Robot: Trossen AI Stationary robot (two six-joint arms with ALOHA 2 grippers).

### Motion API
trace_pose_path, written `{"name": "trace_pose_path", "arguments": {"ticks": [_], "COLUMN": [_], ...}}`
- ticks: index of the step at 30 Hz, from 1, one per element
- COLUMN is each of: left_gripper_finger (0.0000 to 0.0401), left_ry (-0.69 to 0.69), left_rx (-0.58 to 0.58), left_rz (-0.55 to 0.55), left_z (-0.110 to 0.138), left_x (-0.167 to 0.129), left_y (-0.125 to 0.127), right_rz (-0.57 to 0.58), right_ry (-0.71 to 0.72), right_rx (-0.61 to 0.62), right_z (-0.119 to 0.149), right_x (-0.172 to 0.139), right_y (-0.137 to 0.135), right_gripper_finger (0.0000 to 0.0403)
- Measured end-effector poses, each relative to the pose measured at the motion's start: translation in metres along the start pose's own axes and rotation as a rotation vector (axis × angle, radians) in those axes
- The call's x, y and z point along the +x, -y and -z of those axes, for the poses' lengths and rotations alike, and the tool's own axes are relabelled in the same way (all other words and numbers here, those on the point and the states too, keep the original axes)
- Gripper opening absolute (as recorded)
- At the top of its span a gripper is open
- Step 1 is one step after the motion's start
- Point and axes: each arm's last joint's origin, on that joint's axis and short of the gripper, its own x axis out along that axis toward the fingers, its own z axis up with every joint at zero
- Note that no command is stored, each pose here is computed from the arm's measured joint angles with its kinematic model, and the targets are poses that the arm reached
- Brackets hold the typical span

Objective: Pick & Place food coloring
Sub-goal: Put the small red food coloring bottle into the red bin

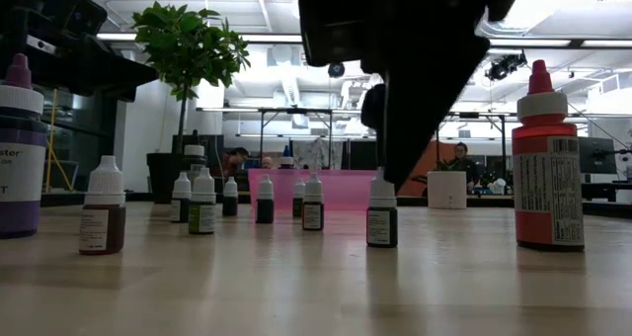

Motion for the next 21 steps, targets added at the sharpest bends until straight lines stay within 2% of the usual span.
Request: {"name": "trace_pose_path", "arguments": {"ticks": [8, 21], "left_gripper_finger": [0.0000, 0.0000], "left_ry": [0.000, 0.000], "left_rx": [0.000, 0.000], "left_rz": [0.000, 0.000], "left_z": [0.0000, 0.0000], "left_x": [0.0000, 0.0000], "left_y": [0.0000, 0.0000], "right_rz": [0.023, 0.047], "right_ry": [0.019, 0.026], "right_rx": [-0.071, -0.112], "right_z": [-0.0010, -0.0013], "right_x": [-0.0001, 0.0015], "right_y": [0.0002, 0.0010], "right_gripper_finger": [0.0223, 0.0195]}}
